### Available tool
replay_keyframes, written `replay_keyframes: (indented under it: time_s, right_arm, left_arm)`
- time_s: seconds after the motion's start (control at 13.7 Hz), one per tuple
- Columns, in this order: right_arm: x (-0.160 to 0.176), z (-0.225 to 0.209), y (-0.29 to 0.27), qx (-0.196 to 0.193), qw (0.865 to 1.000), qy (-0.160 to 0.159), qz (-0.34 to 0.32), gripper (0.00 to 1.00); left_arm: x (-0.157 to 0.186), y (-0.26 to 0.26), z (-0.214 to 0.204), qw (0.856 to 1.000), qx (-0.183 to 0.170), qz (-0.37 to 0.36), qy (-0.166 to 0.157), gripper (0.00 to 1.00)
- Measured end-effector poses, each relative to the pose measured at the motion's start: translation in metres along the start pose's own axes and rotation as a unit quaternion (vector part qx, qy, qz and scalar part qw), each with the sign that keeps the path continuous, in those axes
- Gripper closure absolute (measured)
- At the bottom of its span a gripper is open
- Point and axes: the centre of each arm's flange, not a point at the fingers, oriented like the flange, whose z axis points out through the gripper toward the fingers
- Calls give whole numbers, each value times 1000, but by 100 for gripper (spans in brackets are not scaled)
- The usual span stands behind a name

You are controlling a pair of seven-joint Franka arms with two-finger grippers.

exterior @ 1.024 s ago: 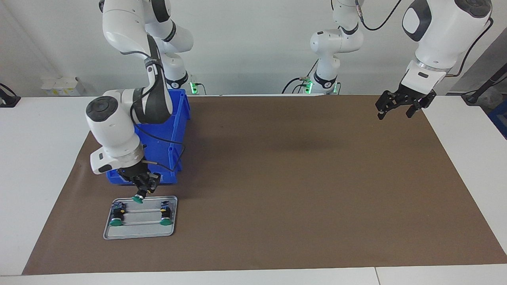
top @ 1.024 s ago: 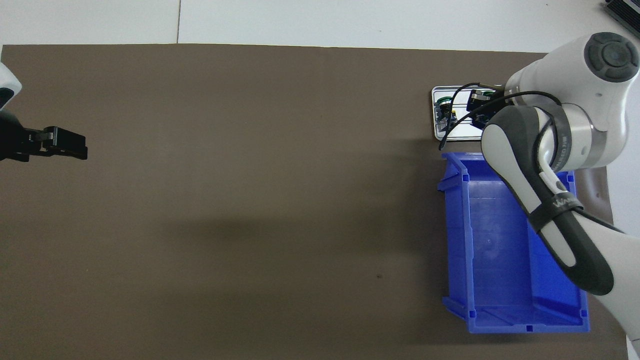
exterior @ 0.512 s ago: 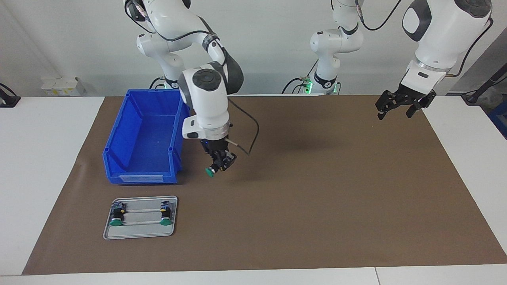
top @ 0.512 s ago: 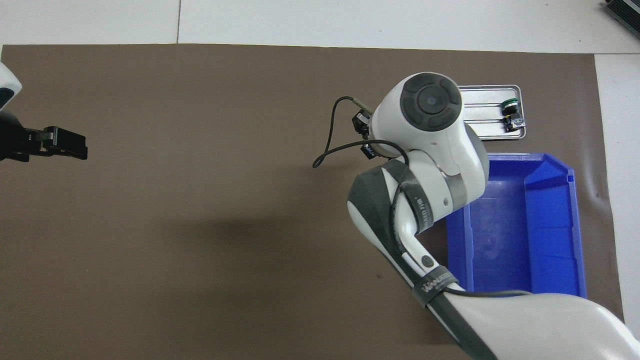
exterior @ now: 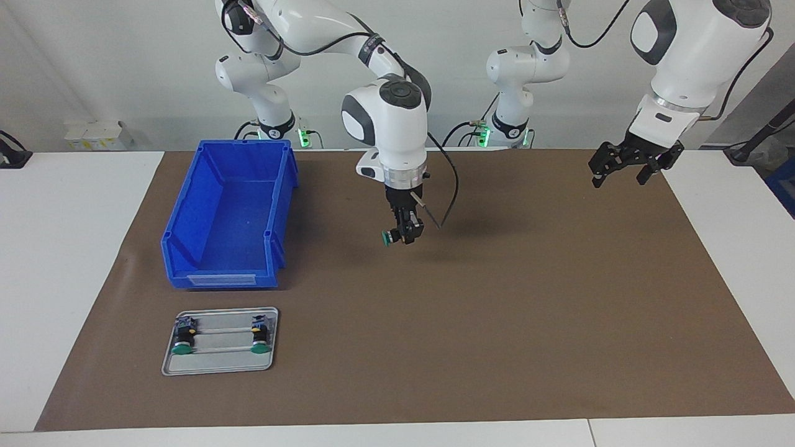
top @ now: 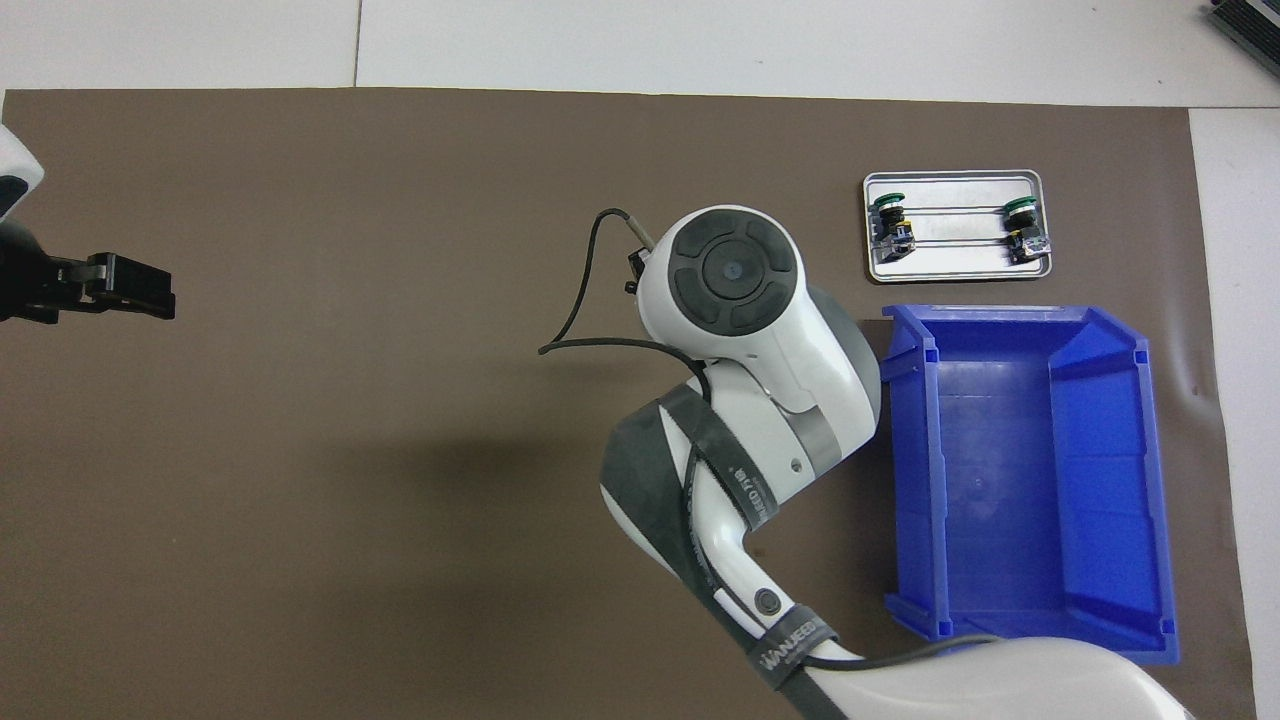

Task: Place and press button with both arms
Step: 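Carry the button with the right gripper to mid-table and release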

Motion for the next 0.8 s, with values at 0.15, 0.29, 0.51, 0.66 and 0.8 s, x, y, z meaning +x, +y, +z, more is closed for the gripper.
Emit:
replay_keyframes:
  time_s: [0.15,0.29,0.51,0.66,0.8]
  right_arm:
    - [-34,23,3,-4,999,-2,45,59]
    - [-66,43,4,-5,997,-5,80,59]
    - [-104,72,13,-2,995,-8,96,59]
    - [-115,88,16,8,995,-12,95,59]
    - [-115,106,20,7,996,-8,91,59]
  left_arm:
    - [0,3,0,1000,0,3,0,0]
    - [0,3,0,1000,0,3,0,0]
    - [0,3,0,1000,0,3,0,0]
    - [0,5,-1,1000,0,7,2,0]
    - [1,7,-1,1000,-1,30,5,0]
